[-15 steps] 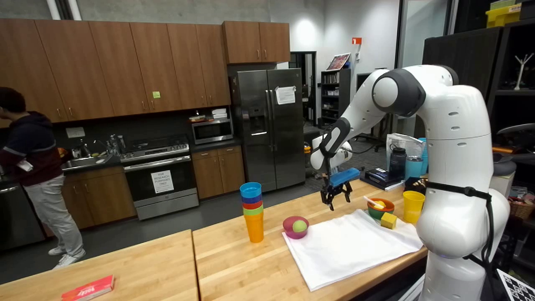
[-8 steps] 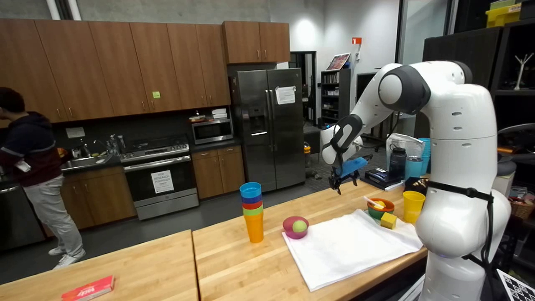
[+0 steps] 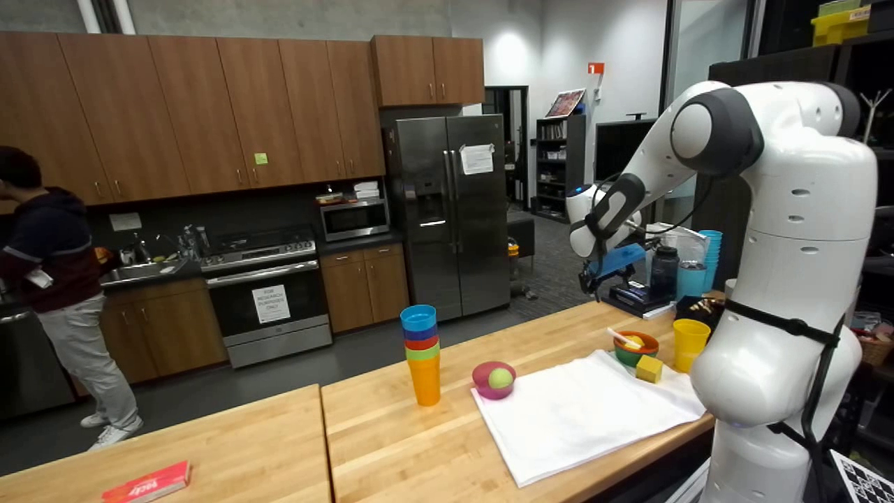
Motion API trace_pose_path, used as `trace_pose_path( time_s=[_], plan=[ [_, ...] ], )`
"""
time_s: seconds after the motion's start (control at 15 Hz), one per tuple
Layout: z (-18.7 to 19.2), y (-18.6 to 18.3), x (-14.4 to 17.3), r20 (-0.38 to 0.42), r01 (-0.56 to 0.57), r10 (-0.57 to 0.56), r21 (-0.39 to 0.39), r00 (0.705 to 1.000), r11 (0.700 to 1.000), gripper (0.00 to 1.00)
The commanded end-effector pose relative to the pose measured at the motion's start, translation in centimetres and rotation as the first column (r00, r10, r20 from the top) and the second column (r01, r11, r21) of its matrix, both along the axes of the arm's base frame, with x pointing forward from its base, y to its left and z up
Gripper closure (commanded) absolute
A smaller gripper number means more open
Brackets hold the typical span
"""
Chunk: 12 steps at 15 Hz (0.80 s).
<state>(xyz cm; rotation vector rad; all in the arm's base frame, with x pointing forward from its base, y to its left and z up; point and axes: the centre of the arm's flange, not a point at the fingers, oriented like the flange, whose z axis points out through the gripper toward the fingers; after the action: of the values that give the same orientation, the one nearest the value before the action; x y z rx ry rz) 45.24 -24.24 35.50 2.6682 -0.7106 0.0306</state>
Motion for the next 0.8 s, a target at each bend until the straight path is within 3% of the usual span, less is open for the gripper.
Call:
trace_pose_path(
  time_s=[0.0, 0.73],
  plan=[
    [0.27, -0.12, -0.59, 0.002, 0.008, -0.008, 0.003, 1.000, 1.000, 0.00],
    [0.36, 0.16, -1.20, 0.002, 0.009, -0.009, 0.008, 1.000, 1.000, 0.00]
  ],
)
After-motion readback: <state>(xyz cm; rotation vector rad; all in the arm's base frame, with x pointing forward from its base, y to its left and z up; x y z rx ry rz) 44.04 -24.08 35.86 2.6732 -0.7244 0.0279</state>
